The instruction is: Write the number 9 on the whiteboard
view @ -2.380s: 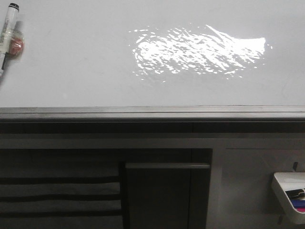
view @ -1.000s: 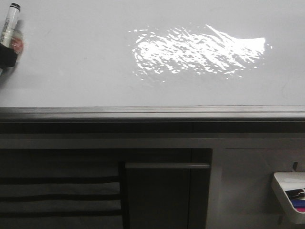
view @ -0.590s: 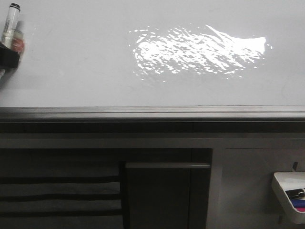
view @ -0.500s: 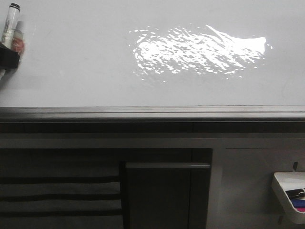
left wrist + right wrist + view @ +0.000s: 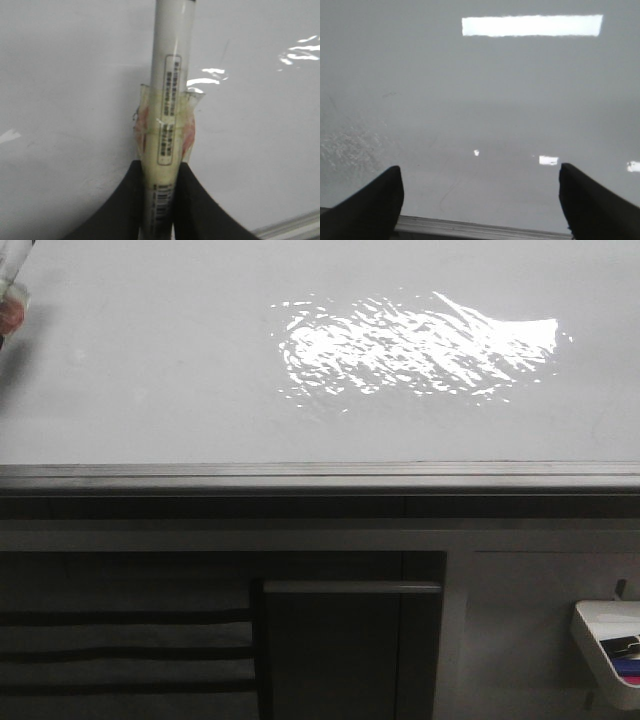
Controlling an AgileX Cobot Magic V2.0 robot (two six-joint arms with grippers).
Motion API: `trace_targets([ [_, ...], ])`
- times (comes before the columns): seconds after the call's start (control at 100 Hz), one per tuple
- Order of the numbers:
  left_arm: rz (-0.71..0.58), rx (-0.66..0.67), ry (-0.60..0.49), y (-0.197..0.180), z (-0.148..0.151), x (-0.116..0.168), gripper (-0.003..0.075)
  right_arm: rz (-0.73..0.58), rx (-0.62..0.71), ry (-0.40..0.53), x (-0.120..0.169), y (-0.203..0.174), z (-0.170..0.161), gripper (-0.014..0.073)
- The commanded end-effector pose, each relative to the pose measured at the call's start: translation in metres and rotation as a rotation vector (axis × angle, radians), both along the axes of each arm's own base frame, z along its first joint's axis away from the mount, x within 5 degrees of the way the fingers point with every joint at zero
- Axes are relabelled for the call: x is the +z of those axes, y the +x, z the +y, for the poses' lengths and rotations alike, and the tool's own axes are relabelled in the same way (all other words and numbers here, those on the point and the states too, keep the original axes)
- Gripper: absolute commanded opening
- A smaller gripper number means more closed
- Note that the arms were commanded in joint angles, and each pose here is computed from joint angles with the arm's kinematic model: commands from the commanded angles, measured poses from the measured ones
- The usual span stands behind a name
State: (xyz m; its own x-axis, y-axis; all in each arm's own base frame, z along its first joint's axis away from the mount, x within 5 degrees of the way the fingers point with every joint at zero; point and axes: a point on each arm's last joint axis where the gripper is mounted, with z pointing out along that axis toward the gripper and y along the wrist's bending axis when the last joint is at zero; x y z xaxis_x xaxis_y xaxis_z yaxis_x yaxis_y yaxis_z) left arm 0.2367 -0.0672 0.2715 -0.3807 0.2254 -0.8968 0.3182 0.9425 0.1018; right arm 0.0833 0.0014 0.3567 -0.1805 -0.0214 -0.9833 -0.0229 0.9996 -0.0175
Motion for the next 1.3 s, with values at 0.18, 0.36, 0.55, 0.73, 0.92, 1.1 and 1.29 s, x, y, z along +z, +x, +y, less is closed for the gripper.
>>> trace_targets([
  [0.18, 0.094, -0.211, 0.156, -0.029, -0.045, 0.073, -0.002, 0.23, 0.078, -0.02, 0.038, 0.026, 0.008, 0.0563],
  [0.36, 0.228, -0.427, 0.213, -0.041, -0.072, 0.091, -0.002, 0.365, 0.382, -0.056, 0.043, 0.052, 0.038, 0.0563],
  [0.55, 0.286, -0.825, 0.272, -0.054, -0.1, 0.088, -0.002, 0.442, 0.749, -0.154, 0.042, 0.071, 0.074, 0.0563],
  [0.73, 0.295, -0.937, 0.294, -0.061, -0.115, 0.081, -0.002, 0.429, 0.994, -0.239, 0.035, 0.086, 0.108, 0.0563],
  [0.92, 0.259, -1.035, 0.339, -0.073, -0.128, 0.08, -0.002, 0.385, 1.136, -0.332, 0.021, 0.097, 0.147, 0.0563],
  [1.1, 0.228, -1.089, 0.368, -0.079, -0.134, 0.08, -0.002, 0.338, 1.2, -0.383, 0.011, 0.101, 0.174, 0.0511],
  [1.29, 0.225, -1.093, 0.371, -0.079, -0.134, 0.08, -0.002, 0.355, 1.221, -0.386, 0.006, 0.103, 0.18, 0.0316],
])
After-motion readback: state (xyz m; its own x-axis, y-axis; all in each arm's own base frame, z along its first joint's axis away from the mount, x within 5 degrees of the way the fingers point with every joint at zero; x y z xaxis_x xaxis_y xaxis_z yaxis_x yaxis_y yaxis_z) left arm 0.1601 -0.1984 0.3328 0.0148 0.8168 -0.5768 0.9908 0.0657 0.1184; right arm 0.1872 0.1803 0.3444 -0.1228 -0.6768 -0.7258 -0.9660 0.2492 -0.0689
